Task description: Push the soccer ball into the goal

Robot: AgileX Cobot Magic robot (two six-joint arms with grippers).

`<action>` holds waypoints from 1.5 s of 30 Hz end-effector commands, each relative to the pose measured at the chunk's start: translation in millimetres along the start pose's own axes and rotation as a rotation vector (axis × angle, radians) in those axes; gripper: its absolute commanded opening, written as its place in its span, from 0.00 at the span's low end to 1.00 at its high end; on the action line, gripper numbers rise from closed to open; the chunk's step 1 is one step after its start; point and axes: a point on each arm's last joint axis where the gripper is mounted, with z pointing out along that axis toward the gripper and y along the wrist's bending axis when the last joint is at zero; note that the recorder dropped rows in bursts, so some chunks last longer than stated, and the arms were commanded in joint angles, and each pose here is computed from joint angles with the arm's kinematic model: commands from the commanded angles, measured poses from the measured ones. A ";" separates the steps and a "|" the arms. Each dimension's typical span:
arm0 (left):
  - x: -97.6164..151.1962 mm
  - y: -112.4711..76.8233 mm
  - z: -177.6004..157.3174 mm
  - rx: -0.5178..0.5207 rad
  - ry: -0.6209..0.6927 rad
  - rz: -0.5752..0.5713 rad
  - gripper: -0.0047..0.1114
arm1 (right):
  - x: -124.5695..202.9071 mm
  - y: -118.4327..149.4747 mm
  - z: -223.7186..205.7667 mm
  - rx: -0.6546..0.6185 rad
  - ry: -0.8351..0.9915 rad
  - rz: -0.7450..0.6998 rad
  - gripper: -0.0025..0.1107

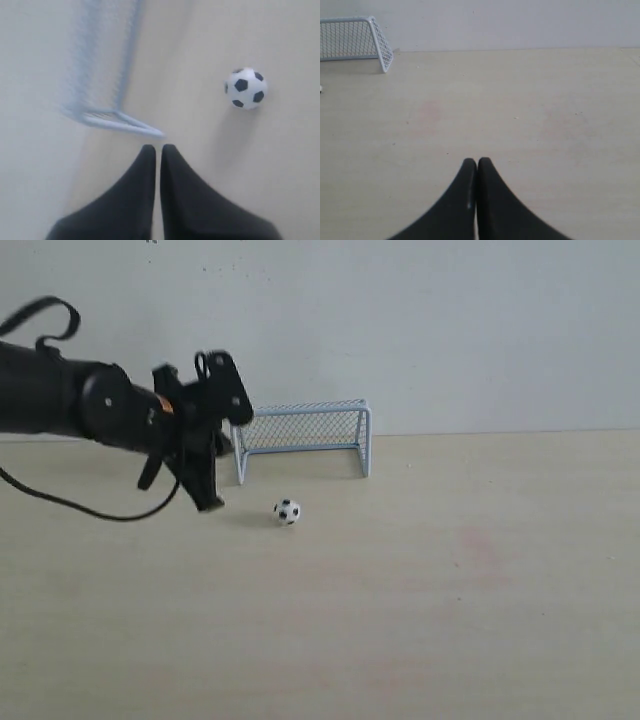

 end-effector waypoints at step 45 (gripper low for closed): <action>107.6 -123.2 -433.6 -0.745 -0.469 -0.701 0.08 | -0.8 0.1 -0.4 -0.002 -0.011 -0.001 0.02</action>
